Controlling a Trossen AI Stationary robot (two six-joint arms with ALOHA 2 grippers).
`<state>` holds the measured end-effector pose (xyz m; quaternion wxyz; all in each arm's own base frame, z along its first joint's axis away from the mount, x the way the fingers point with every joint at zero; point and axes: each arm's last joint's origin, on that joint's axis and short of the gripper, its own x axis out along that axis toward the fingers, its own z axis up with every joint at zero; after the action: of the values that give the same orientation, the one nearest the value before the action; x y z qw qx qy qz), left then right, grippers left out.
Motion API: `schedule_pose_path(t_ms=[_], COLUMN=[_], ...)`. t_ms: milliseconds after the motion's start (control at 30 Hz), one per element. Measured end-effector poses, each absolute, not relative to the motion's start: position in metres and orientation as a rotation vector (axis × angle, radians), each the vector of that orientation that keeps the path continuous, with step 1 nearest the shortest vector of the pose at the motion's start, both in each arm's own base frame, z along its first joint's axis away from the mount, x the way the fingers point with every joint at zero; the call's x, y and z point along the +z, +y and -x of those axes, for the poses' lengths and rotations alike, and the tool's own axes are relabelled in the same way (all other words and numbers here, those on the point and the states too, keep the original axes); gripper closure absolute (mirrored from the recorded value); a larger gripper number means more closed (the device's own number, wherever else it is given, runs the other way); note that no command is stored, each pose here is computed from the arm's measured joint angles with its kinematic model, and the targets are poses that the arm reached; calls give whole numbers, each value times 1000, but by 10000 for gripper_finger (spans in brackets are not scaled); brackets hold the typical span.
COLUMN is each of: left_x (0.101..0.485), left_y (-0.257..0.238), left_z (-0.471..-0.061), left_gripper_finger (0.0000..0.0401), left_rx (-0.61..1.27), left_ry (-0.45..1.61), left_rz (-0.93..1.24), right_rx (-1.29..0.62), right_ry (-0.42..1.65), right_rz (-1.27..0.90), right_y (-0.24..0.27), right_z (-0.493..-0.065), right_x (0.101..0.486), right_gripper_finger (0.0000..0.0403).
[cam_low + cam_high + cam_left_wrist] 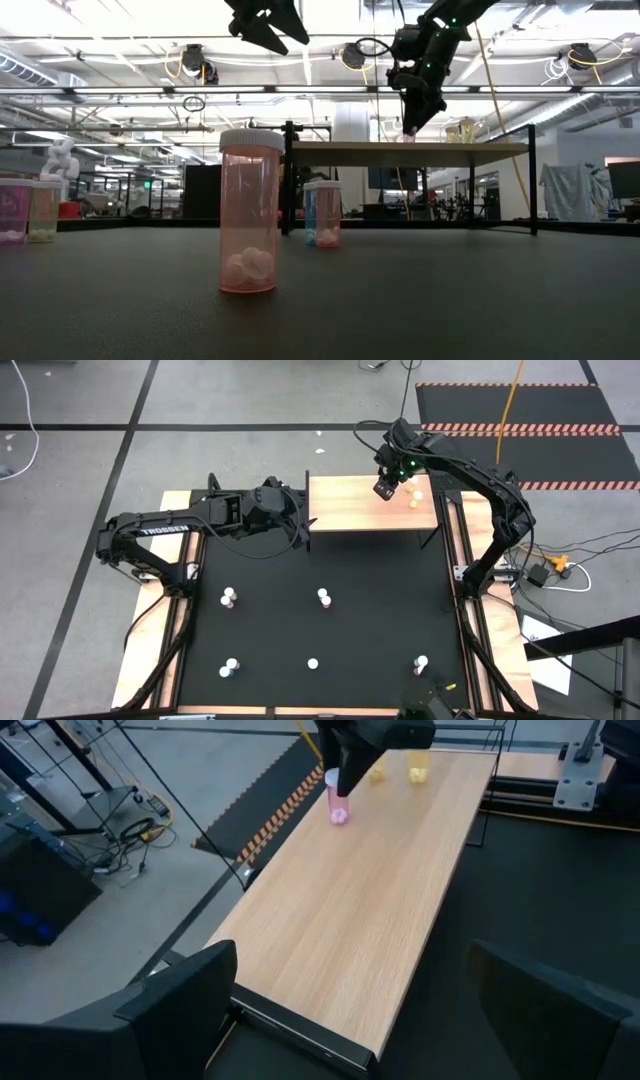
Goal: Pick and place medicine bottles onto shelf by color
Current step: Put the top right pink medicine bottle on the shelf
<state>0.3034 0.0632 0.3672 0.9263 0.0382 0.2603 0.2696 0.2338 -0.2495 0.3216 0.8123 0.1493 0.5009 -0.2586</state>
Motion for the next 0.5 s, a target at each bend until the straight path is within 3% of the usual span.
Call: schedule_pose_path(t_ms=[300, 500], left_x=[365, 365], left_y=[63, 63], left_z=[-302, -302], left_gripper_finger=[9, 9], left_rx=[551, 550], left_ry=[562, 564], left_rz=[-82, -85], right_rx=[-549, -558], right_ry=[1073, 1052], right_rz=[-323, -320], right_y=[-249, -250], right_z=[-233, -235], right_x=[322, 323], right_gripper_finger=[264, 233])
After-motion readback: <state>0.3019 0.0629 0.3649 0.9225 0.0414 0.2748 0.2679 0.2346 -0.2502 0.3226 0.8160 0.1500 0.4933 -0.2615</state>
